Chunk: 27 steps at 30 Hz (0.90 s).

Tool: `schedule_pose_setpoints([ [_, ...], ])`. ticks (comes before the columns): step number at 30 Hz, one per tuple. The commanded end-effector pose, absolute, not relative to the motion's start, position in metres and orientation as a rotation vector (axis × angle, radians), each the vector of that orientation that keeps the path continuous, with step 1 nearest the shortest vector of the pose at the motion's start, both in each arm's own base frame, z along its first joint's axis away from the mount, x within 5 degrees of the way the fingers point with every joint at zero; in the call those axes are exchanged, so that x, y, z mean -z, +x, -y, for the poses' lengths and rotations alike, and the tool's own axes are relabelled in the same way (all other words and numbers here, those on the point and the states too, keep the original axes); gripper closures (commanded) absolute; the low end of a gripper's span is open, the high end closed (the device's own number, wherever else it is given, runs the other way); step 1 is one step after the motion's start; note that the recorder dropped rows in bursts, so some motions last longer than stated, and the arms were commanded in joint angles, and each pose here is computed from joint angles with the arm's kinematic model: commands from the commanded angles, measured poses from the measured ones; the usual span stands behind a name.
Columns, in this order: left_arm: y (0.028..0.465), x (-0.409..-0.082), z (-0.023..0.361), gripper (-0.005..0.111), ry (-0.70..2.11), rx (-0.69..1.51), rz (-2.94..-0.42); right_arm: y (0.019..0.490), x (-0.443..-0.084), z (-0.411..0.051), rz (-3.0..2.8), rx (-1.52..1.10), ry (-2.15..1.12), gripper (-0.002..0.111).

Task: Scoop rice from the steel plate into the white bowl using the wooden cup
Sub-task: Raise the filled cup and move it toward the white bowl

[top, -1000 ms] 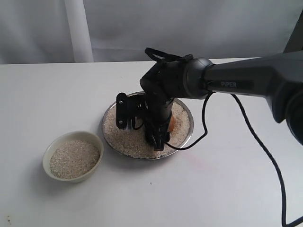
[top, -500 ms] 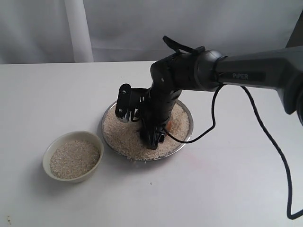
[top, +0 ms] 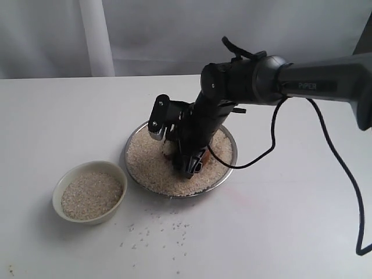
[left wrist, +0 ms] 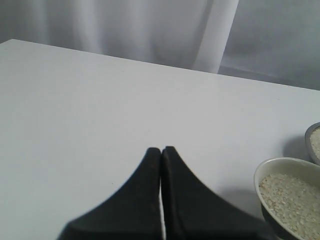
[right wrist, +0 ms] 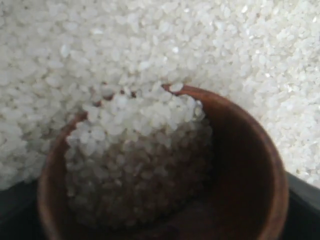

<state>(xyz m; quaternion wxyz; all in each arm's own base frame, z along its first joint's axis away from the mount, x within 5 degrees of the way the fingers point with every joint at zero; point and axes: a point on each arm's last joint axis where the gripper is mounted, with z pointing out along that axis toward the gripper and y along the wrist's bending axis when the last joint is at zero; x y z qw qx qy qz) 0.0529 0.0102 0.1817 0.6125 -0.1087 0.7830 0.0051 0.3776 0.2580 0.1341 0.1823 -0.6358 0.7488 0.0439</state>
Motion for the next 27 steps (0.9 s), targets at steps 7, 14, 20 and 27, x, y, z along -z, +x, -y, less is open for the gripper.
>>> schedule_pose_setpoints([
  [7, 0.053, -0.183, -0.01, 0.107, -0.248, 0.001, -1.797, 0.386, -0.162, -0.251, -2.012, -0.306, -1.681, 0.108],
  [14, 0.053, -0.183, -0.01, 0.107, -0.248, 0.001, -1.797, 0.391, -0.167, -0.247, -1.98, -0.389, -1.624, 0.108],
  [20, 0.053, -0.183, -0.01, 0.107, -0.248, 0.001, -1.797, 0.389, -0.168, -0.245, -1.983, -0.406, -1.645, 0.108],
  [27, 0.053, -0.183, -0.01, 0.107, -0.248, 0.001, -1.797, 0.386, -0.169, -0.244, -1.978, -0.397, -1.699, 0.108],
])
